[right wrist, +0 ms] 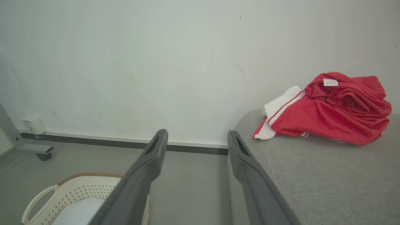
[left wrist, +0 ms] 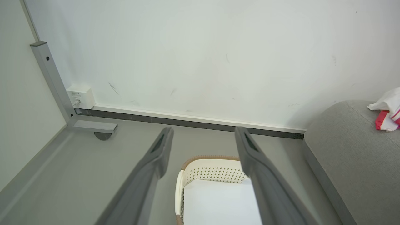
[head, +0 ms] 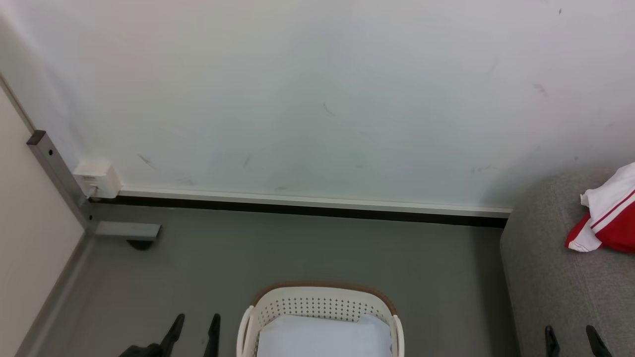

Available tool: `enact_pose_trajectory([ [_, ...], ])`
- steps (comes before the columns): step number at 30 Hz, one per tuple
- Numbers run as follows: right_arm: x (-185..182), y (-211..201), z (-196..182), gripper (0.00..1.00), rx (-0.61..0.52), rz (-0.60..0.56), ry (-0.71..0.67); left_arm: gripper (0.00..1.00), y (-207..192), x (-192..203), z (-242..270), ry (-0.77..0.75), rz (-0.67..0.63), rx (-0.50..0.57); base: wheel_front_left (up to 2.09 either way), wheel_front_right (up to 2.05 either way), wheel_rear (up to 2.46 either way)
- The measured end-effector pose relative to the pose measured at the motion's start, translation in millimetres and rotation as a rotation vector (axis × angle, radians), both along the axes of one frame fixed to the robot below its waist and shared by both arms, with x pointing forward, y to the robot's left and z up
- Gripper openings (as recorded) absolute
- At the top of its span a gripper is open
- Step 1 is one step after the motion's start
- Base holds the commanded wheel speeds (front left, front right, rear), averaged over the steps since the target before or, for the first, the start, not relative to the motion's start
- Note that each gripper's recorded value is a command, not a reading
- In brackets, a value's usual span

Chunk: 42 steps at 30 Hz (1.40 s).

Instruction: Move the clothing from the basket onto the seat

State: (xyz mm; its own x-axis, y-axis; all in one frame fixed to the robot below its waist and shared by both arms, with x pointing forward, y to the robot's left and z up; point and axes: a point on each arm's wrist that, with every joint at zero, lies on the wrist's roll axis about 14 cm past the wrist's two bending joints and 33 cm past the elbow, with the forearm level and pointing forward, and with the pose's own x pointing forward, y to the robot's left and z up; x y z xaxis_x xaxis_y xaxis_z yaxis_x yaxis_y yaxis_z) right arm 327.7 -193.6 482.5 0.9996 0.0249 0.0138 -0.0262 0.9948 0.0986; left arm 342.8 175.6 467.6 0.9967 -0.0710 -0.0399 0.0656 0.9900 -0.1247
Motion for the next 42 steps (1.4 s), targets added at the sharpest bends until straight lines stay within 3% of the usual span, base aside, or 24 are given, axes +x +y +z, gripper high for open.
enact_pose_trajectory([
  [14,0,3,-4,1.0,0.006,0.006,0.012,1.0,-5,0,-6,0.016,-0.011,-0.017,0.0,0.0,0.0],
  [15,0,3,-6,0.0,0.007,0.006,0.021,0.0,-5,-1,-9,0.026,-0.011,-0.018,0.0,0.0,0.0],
  [21,-4,3,-21,0.0,0.072,-0.013,0.077,0.0,-3,-7,-24,0.089,0.011,-0.071,0.0,0.0,0.0],
  [42,11,-6,-16,0.0,0.428,-0.081,0.087,0.0,12,3,-15,0.105,0.117,-0.417,0.0,0.0,0.0],
])
